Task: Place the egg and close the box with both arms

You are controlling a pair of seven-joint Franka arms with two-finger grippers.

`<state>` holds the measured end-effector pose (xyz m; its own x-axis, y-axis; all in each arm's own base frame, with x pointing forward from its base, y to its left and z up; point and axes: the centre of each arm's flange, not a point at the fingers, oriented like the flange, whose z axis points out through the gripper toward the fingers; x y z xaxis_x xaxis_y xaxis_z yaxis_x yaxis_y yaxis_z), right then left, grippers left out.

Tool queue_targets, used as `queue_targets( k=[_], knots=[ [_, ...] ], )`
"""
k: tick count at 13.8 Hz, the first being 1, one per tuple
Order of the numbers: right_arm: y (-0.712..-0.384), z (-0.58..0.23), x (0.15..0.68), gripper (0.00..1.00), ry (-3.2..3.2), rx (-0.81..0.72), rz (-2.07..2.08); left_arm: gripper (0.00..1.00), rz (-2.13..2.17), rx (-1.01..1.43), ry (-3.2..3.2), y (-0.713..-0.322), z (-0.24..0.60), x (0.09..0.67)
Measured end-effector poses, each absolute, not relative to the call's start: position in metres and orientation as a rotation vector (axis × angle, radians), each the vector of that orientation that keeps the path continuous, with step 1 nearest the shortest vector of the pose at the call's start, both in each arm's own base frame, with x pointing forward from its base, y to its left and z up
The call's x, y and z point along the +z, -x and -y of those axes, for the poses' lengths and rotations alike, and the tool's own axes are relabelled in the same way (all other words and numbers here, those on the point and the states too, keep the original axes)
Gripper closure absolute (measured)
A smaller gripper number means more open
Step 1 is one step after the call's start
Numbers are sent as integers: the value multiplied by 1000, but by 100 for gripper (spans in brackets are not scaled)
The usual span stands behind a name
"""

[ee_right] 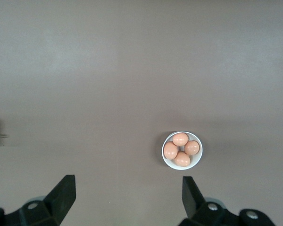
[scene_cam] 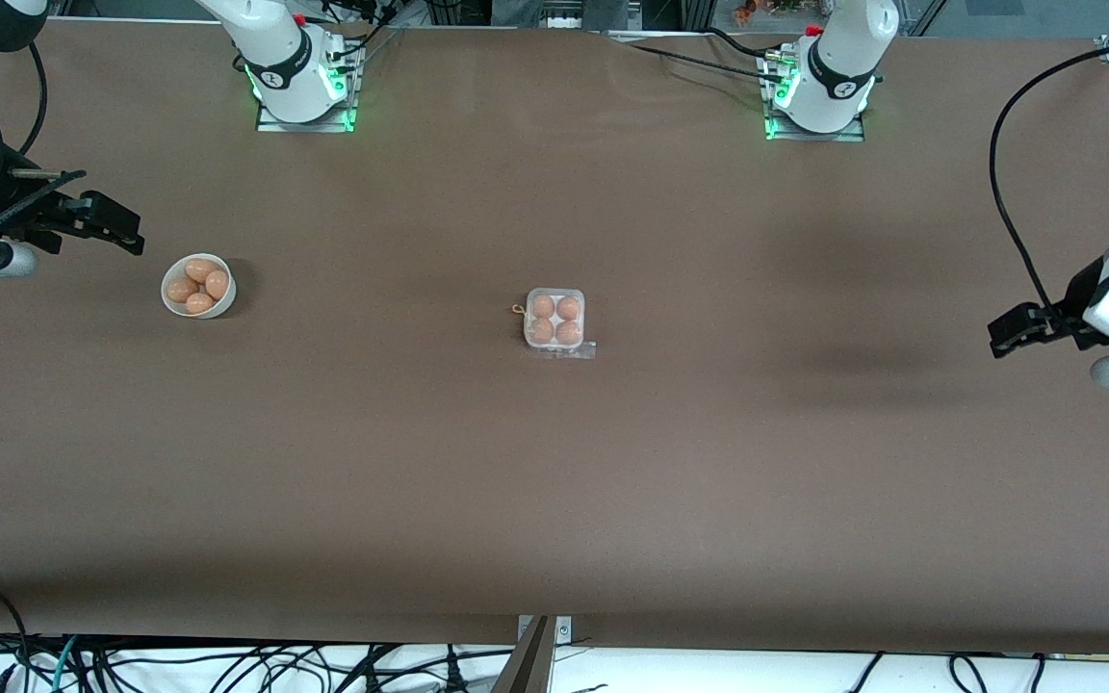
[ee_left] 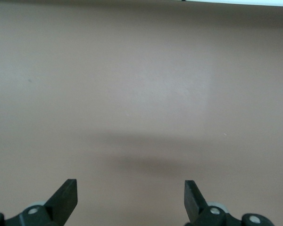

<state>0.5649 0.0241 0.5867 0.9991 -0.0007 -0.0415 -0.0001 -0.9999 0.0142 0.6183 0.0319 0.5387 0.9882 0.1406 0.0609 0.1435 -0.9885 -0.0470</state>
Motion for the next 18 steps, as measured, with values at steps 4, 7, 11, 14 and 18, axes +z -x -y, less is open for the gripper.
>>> queue_targets(
  k=[4,7,11,14,18],
  knots=[
    [-565,-24,587,0,-3127,-65,1,0,222,-114,3116,-596,-64,556],
    [-565,-24,587,0,-3127,-65,1,0,196,-11,3123,-589,-56,547],
    [-565,-24,587,0,-3127,-65,1,0,169,142,3123,-579,-48,538],
    [-565,-24,587,0,-3127,-65,1,0,152,167,3088,-577,-50,537],
    [-565,-24,587,0,-3127,-65,1,0,144,190,3080,-574,-48,539]
  ],
)
